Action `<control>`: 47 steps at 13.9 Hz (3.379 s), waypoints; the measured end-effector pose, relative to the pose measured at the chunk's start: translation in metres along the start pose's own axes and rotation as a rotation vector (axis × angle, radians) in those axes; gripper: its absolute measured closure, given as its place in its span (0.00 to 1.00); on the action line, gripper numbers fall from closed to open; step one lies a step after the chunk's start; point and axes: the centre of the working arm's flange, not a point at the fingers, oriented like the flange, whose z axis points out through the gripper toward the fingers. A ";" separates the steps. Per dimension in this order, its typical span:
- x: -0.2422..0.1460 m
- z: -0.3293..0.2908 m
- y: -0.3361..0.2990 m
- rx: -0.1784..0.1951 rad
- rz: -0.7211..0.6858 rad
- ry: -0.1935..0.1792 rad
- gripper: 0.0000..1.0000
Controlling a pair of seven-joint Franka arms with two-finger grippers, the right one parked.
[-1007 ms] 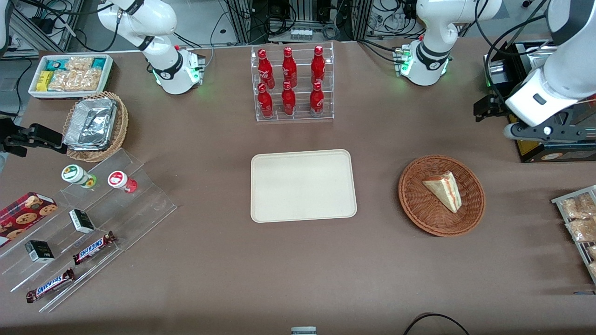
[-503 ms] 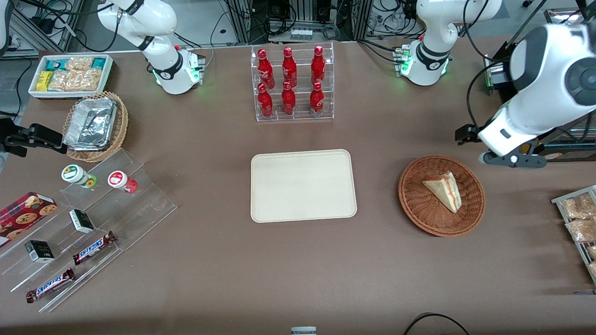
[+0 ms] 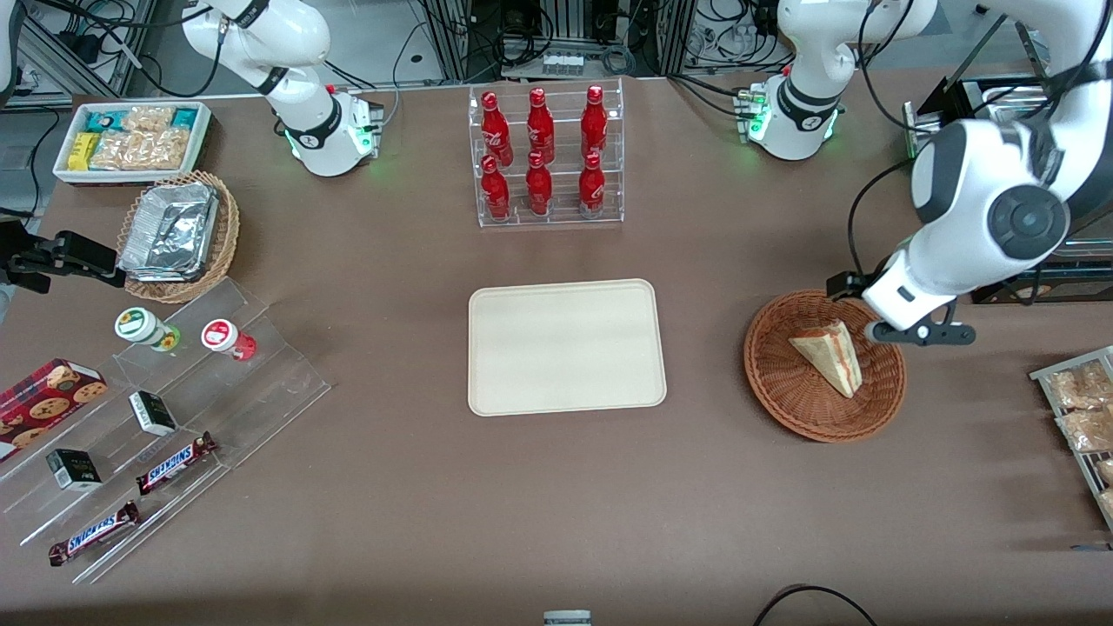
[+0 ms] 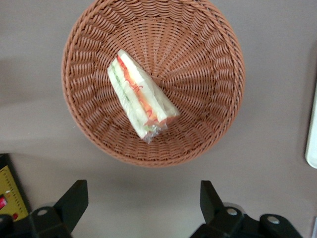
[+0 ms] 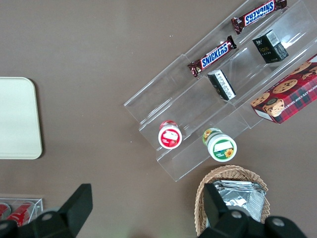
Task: Place sandwich from basket to tray
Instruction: 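Move the left gripper over the sandwich in the wicker basket, then lower the left gripper and close it on the wrapped sandwich, then lift the sandwich and carry it over the beige tray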
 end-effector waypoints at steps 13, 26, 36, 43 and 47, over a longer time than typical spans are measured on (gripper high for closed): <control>0.016 0.063 0.002 -0.031 -0.472 0.072 0.00; 0.010 0.113 -0.009 -0.076 -0.609 0.148 0.00; 0.013 0.133 -0.009 -0.075 -0.644 0.128 0.59; 0.005 0.096 0.019 -0.043 -0.591 0.085 0.84; 0.003 0.050 0.081 0.002 -0.478 0.043 0.85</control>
